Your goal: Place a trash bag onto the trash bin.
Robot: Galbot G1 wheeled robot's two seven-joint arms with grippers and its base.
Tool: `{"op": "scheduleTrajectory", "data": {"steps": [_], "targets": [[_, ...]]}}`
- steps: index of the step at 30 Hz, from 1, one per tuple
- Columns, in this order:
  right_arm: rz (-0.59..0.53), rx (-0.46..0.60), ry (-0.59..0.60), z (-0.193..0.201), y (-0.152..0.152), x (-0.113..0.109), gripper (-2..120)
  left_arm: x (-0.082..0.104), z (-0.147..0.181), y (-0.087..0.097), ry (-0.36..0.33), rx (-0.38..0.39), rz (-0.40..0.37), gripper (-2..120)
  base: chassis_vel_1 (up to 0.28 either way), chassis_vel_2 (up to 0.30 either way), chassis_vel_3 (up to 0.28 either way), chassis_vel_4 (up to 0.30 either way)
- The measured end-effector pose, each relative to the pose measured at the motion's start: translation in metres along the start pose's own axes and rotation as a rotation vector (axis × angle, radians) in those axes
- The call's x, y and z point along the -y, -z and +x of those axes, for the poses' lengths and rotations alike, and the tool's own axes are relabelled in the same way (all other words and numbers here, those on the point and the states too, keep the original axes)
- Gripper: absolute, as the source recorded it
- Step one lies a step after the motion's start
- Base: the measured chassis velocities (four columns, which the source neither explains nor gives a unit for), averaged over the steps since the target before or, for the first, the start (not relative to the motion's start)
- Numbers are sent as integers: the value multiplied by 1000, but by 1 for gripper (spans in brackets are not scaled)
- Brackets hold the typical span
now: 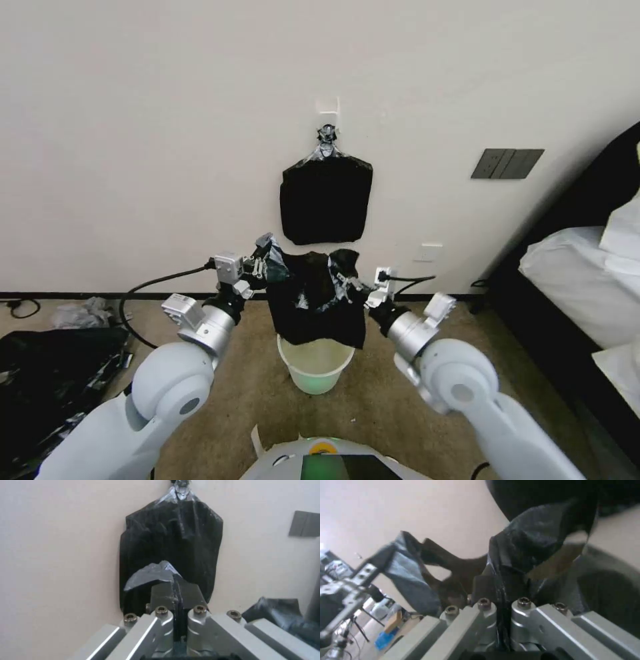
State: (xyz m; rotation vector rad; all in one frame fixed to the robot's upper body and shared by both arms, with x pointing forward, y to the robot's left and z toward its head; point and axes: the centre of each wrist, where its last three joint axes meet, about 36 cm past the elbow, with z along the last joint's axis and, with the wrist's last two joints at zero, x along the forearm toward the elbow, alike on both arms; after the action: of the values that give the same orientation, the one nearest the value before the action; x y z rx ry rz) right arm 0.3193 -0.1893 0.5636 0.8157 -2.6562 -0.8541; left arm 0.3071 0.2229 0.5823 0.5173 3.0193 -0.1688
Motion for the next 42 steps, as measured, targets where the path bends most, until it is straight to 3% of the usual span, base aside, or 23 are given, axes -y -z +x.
{"op": "scheduleTrajectory", "data": {"steps": [6, 9, 17, 29, 34, 42], "targets": [[-101, -9, -81, -10, -25, 13, 0, -2, 1, -16, 35, -24, 18, 0, 0, 0, 0, 0], [-106, -12, -183, -8, -46, 32, 0, 4, 5, -48, 73, -90, 69, 0, 0, 0, 0, 0], [-77, -59, -309, 6, -73, 39, 0, 24, 19, -91, 106, -217, 152, 0, 0, 0, 0, 0], [-49, -151, -394, 24, -71, 23, 0, 43, 36, -103, 106, -314, 213, 0, 0, 0, 0, 0], [-75, -185, -462, 10, -93, 37, 0, 42, 34, -119, 138, -388, 254, 0, 0, 0, 0, 0], [-97, -208, -538, 8, -106, 46, 0, 41, 41, -133, 179, -466, 276, 0, 0, 0, 0, 0]]}}
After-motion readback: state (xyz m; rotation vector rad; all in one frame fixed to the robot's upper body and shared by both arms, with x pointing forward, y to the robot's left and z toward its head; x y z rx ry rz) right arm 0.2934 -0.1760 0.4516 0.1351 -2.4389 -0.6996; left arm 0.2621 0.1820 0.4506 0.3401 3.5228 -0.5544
